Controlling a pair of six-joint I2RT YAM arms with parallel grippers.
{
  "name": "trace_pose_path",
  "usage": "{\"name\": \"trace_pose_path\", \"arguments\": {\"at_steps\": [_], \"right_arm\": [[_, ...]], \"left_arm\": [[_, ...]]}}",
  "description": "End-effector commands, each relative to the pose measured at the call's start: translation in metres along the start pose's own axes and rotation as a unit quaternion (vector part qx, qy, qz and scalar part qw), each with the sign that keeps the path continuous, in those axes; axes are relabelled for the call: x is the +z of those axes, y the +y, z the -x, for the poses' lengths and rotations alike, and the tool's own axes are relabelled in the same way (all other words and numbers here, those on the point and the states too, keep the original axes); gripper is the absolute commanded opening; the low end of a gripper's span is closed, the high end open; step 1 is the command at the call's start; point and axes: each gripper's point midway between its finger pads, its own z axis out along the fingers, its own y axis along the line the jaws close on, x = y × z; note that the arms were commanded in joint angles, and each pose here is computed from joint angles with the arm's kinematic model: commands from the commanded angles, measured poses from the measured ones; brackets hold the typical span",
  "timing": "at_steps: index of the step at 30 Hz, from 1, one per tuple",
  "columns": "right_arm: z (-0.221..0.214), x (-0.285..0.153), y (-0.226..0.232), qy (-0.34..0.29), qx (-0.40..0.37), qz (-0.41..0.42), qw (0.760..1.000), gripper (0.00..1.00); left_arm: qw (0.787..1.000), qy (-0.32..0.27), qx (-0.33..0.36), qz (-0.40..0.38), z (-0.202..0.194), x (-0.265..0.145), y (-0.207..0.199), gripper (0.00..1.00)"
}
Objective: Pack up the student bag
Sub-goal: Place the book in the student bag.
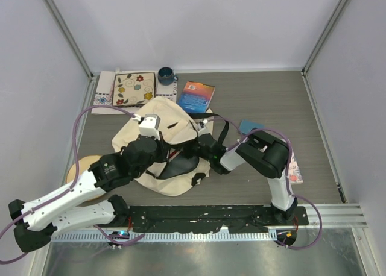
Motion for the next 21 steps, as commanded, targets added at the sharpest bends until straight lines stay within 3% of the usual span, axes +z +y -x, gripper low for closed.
{"name": "trace_pose_path", "arguments": {"at_steps": [1,11,14,15,21], "right_arm": [[0.016,-0.025,0.019,-0.015,-0.020,0.007,1.000,0.61],[0.008,-0.056,0.005,0.019,-0.065,-0.061,0.996,0.65],[0.009,-0.064,0.003,0.025,-0.075,-0.084,0.993,0.72],[0.010,-0.068,0.005,0.024,-0.080,-0.089,0.992,0.83],[0.011,-0.087,0.001,0.025,-0.089,-0.112,0.989,0.84]], "left_arm": [[0.998,-0.041,-0.039,0.035,0.017,-0.004,0.013,0.00],[0.998,-0.031,-0.035,0.049,0.007,0.007,0.015,0.00],[0.998,-0.028,-0.033,0.052,0.006,0.008,0.016,0.00],[0.998,-0.027,-0.032,0.054,0.005,0.009,0.017,0.00],[0.998,-0.028,-0.033,0.053,0.004,0.010,0.016,0.00]]}}
